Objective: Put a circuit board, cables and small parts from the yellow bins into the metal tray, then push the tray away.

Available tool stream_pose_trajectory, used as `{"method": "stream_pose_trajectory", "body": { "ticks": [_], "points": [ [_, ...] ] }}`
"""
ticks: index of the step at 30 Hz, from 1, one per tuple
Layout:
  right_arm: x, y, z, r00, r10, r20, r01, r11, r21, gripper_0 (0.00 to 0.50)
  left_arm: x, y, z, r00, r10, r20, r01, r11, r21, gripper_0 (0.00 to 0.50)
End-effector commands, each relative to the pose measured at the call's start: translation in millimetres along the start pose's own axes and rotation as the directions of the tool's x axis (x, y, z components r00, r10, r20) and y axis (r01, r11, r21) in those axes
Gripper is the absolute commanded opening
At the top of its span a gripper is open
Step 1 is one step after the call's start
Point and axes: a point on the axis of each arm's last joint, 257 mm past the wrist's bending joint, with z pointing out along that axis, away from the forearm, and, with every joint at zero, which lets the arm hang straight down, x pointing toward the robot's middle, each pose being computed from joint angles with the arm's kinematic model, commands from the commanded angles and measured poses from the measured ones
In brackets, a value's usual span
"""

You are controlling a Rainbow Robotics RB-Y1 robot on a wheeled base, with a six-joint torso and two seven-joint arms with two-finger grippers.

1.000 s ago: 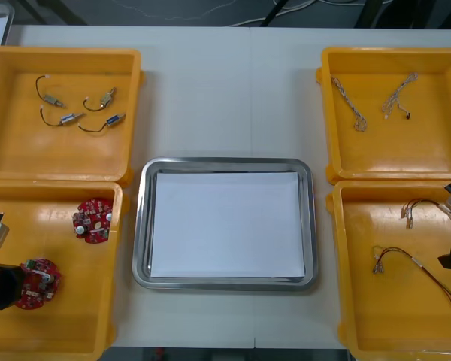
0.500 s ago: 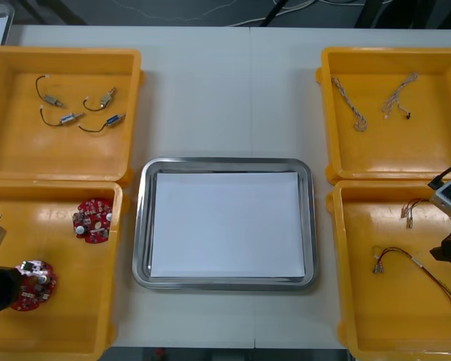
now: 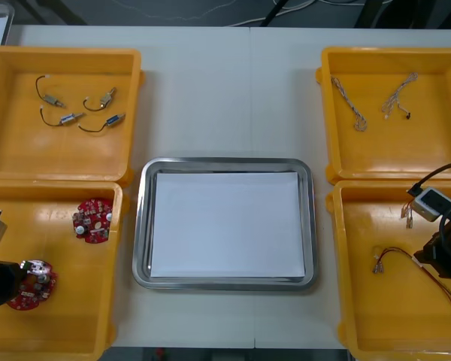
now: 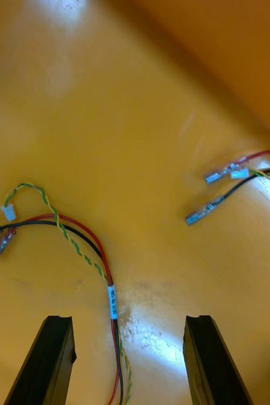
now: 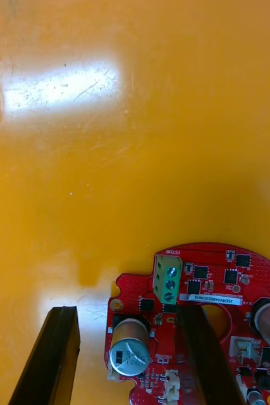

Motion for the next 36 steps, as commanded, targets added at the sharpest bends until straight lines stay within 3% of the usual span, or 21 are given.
{"method": "stream_pose_trajectory", "body": {
  "ticks": [1, 6, 12, 27, 36],
  "points": [
    [2.5, 13.0, 11.6, 0.999, -0.035, 0.009, 0.035, 0.999, -0.008, 0.500, -22.4, -6.0, -6.1, 0.999, 0.049, 0.000, -0.049, 0.999, 0.020, 0.500],
    [11.0, 13.9, 14.0, 0.999, -0.035, -0.007, 0.035, 0.999, -0.005, 0.500, -30.4, -11.3, -13.2, 0.999, 0.040, -0.025, -0.038, 0.997, 0.060, 0.500],
    [19.9, 12.4, 20.2, 0.999, -0.029, -0.024, 0.029, 1.000, -0.010, 0.500, -40.7, -13.0, -18.4, 0.998, 0.050, -0.035, -0.047, 0.996, 0.073, 0.500],
    [27.1, 20.1, 38.4, 1.000, -0.006, -0.026, 0.005, 1.000, -0.024, 0.500, -47.0, -8.1, -4.9, 0.994, 0.101, -0.028, -0.100, 0.994, 0.045, 0.500],
    [28.7, 19.3, 46.0, 1.000, -0.015, -0.027, 0.015, 1.000, -0.014, 0.500, -42.3, -13.4, -1.3, 0.991, 0.125, -0.036, -0.123, 0.991, 0.054, 0.490]
  ]
}}
